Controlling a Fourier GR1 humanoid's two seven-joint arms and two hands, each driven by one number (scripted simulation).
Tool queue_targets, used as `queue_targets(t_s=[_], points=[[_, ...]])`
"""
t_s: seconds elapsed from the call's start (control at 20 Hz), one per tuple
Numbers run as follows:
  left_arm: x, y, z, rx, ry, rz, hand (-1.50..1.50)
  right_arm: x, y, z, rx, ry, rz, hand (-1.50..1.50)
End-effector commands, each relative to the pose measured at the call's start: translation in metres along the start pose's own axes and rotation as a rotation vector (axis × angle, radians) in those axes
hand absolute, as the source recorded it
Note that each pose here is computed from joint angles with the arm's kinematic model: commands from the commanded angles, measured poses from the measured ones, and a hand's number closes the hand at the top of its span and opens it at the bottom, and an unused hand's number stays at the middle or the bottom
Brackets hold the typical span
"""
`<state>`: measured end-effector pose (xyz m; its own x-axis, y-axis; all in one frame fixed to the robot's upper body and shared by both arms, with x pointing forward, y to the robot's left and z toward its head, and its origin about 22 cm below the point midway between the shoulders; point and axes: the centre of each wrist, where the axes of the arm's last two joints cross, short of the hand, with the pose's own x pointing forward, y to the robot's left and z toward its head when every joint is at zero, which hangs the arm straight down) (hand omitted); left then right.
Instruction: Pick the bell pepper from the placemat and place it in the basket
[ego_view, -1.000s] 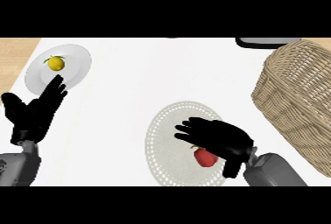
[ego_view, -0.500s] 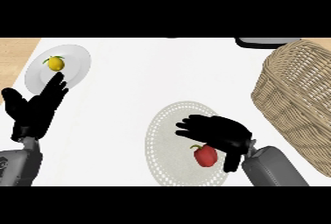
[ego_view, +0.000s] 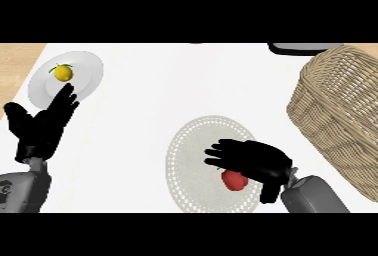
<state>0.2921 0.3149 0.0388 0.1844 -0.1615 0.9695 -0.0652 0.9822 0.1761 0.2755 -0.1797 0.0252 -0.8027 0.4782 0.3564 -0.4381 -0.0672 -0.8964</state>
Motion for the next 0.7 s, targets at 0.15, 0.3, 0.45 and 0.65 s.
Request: queue_targets(t_s=[0.15,0.3,0.45,0.65], points=[[0.014,-0.002,0.014,-0.005,0.009,-0.015,0.0,0.005,0.033,0.005,0.009,0.046,0.062,-1.5],[-0.016,-0.01,0.003,-0.001,0.007,-0.012,0.0,0.002,0.025,-0.004,-0.004,0.049,0.079,-1.5],[0.011,0.013,-0.003,-0.014,-0.007,0.009,0.0,-0.018,0.033,-0.016,0.025,0.038,0.131,1.5],[0.001,-0.001,-0.006,-0.003,0.002,0.005,0.0,-0.009,0.044,-0.015,0.065,0.021,0.2,1.5]])
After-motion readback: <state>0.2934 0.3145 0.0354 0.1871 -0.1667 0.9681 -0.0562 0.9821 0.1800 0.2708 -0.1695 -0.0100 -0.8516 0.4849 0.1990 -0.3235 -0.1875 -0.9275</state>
